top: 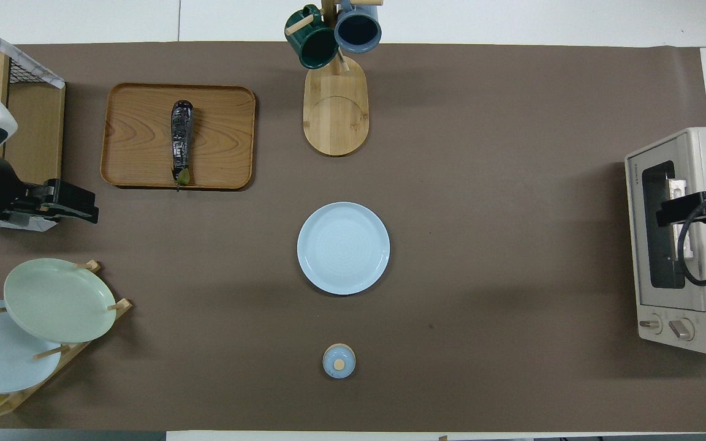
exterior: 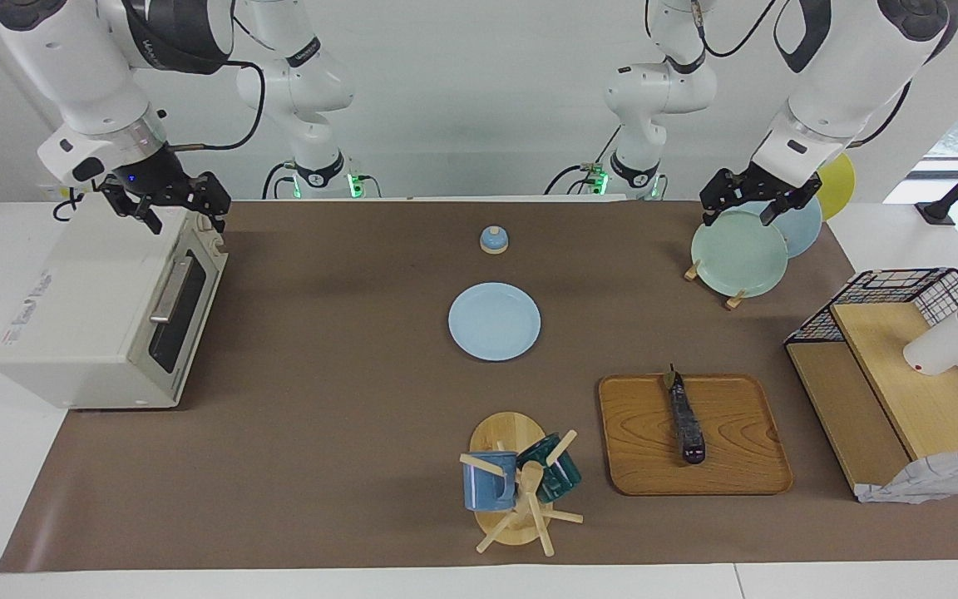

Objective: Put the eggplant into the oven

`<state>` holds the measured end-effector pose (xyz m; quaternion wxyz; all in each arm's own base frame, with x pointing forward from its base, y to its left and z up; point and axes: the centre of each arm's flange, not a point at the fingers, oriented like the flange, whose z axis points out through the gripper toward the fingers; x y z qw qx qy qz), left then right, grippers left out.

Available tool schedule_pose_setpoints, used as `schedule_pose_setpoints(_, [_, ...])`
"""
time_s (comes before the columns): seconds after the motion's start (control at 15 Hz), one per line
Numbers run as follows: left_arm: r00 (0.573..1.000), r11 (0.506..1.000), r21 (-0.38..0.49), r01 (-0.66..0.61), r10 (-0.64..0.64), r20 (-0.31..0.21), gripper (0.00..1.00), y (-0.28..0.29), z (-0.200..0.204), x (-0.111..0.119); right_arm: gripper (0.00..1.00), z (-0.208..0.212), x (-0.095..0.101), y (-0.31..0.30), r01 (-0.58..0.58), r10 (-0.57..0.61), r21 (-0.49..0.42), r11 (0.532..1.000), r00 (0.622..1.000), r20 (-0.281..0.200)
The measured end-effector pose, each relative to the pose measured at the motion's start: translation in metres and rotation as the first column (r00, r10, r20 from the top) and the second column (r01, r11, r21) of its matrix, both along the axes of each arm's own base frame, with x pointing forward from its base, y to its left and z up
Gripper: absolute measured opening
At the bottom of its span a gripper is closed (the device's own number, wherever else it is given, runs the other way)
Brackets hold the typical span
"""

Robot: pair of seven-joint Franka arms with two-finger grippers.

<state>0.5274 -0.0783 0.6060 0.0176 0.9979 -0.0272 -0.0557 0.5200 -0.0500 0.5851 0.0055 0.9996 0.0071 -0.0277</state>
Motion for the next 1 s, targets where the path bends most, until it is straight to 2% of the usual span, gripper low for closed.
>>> schedule_pose_setpoints(0.47, [1.000,1.000,-0.001,0.000,0.000,0.004,1.00,0.000,0.001,0.000,1.00,0.000,0.000,0.000,0.000,0.000,0.000,1.000,1.000,0.000])
schedule_pose_setpoints(0.73, [0.999,1.000,-0.006,-0.002,0.003,0.043,1.00,0.000,0.004,0.005,1.00,0.000,0.000,0.000,0.000,0.000,0.000,1.000,1.000,0.001])
schedule_pose_setpoints(0.8, [0.998,1.000,-0.008,-0.003,0.004,0.058,1.00,-0.001,0.005,0.006,0.93,0.000,0.001,0.000,0.000,0.000,-0.001,1.000,1.000,0.009])
schedule_pose_setpoints(1.0, [0.997,1.000,-0.011,-0.004,0.005,0.082,1.00,-0.001,0.006,0.010,0.57,-0.006,0.005,0.000,-0.006,0.006,-0.003,1.000,0.999,0.036])
